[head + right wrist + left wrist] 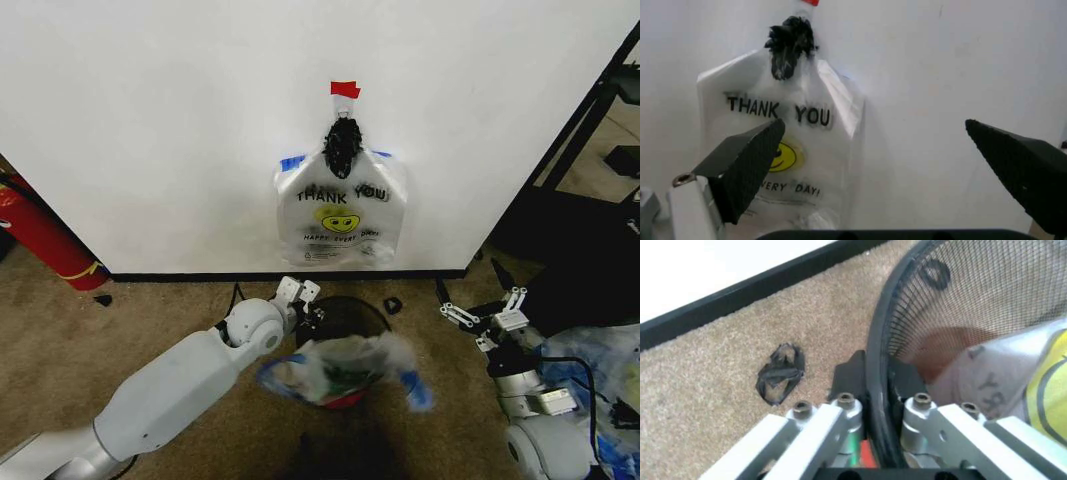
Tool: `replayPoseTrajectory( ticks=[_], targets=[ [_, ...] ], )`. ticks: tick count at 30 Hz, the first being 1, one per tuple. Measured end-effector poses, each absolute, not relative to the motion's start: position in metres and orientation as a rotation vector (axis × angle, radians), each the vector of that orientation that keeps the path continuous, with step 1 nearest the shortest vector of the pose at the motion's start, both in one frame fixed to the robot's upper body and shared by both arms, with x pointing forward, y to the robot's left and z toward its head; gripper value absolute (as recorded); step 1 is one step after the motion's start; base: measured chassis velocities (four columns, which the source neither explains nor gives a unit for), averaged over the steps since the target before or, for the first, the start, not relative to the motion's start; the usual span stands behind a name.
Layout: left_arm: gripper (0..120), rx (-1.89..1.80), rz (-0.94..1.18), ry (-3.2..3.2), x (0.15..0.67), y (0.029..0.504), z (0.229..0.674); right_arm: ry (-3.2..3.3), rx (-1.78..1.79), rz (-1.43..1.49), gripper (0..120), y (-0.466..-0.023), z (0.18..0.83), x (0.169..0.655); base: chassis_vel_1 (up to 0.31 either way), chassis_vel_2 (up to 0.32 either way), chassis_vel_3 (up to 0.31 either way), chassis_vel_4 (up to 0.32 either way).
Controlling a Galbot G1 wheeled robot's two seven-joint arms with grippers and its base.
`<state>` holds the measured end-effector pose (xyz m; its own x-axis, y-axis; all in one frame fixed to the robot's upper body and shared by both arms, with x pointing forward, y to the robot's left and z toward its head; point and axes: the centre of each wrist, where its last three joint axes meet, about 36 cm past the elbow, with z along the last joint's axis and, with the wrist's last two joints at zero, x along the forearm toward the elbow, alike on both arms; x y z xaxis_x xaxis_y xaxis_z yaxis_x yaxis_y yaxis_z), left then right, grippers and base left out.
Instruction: Pick up the garbage bag from the wall and place it over the trash bin.
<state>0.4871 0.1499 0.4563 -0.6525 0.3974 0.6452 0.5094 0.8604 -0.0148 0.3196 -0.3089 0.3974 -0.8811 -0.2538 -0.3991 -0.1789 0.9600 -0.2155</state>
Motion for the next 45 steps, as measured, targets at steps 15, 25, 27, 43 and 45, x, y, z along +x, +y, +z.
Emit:
replayPoseTrajectory(
  ticks=[15, 25, 27, 43, 45],
  targets=[
    [2, -0.328, 0.286, -2.354, 0.434, 0.215, 0.47, 2.648, -0.346, -0.241, 100, -0.309, 0.391, 0.329, 0.0, 0.0, 0.0, 0.0],
    [2, -0.031, 0.625, -2.369, 0.388, 0.223, 0.458, 2.628, -0.404, -0.245, 100, -0.301, 0.389, 0.335, 0.0, 0.0, 0.0, 0.0],
    [2, 0.013, 0.639, -2.386, 0.378, 0.224, 0.456, 2.623, -0.418, -0.248, 100, -0.3, 0.39, 0.335, 0.0, 0.0, 0.0, 0.0],
    [2, 0.096, 0.614, -2.487, 0.33, 0.195, 0.439, 2.58, -0.475, -0.272, 100, -0.306, 0.389, 0.329, 0.0, 0.0, 0.0, 0.0],
    [2, 0.097, 0.626, -2.481, 0.328, 0.193, 0.437, 2.577, -0.479, -0.274, 100, -0.307, 0.39, 0.328, 0.0, 0.0, 0.0, 0.0]
  ],
)
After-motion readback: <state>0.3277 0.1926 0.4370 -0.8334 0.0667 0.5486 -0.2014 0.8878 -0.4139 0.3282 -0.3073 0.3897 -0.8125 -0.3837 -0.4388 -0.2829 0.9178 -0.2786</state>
